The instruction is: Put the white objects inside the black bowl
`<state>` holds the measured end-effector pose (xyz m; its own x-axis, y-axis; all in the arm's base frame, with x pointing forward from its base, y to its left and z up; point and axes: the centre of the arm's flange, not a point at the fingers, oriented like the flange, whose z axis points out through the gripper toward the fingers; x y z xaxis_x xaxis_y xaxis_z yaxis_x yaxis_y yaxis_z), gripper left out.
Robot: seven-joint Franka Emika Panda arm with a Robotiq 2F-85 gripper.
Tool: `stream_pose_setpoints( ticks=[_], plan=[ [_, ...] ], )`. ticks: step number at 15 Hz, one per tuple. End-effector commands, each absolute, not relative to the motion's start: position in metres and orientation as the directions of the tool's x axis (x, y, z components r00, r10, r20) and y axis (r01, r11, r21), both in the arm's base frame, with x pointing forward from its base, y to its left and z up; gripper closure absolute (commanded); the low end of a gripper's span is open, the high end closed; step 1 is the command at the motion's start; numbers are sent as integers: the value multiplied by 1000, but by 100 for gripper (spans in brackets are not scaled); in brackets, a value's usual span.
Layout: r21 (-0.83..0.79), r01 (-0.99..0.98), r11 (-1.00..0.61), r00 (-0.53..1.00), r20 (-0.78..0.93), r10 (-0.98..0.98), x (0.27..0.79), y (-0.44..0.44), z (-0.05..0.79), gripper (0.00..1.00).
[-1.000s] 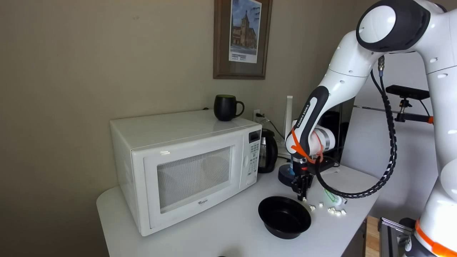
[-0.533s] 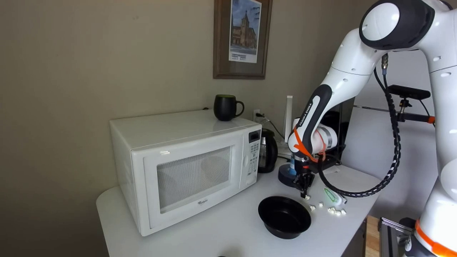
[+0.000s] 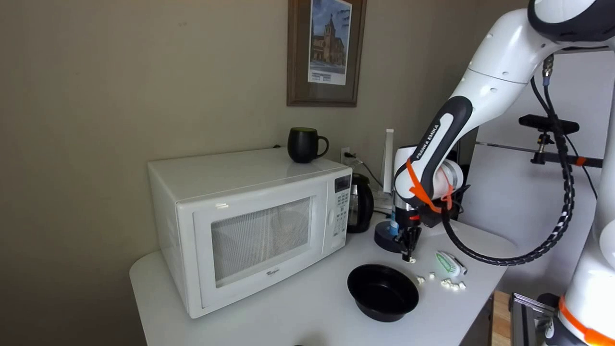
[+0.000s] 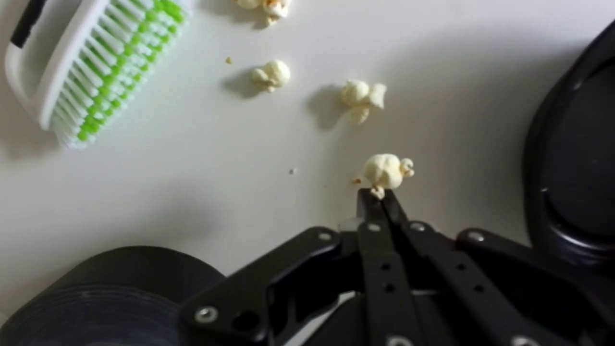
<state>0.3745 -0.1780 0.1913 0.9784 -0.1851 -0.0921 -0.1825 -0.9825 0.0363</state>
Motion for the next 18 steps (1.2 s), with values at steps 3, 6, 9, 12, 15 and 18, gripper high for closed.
stream_pose_setpoints(
  ticks=[3,6,9,12,15,18],
  plan=[
    [16,-2,-1000,999,-39,-3,357,-83,225,99],
    [29,96,-995,995,21,97,368,-43,248,99],
    [45,137,-989,990,5,138,385,-18,241,99],
    [52,135,-990,990,-55,132,378,-6,234,99],
    [66,125,-990,991,-65,121,373,-8,234,71],
    [56,115,-992,988,-108,109,374,-14,233,51]
  ],
)
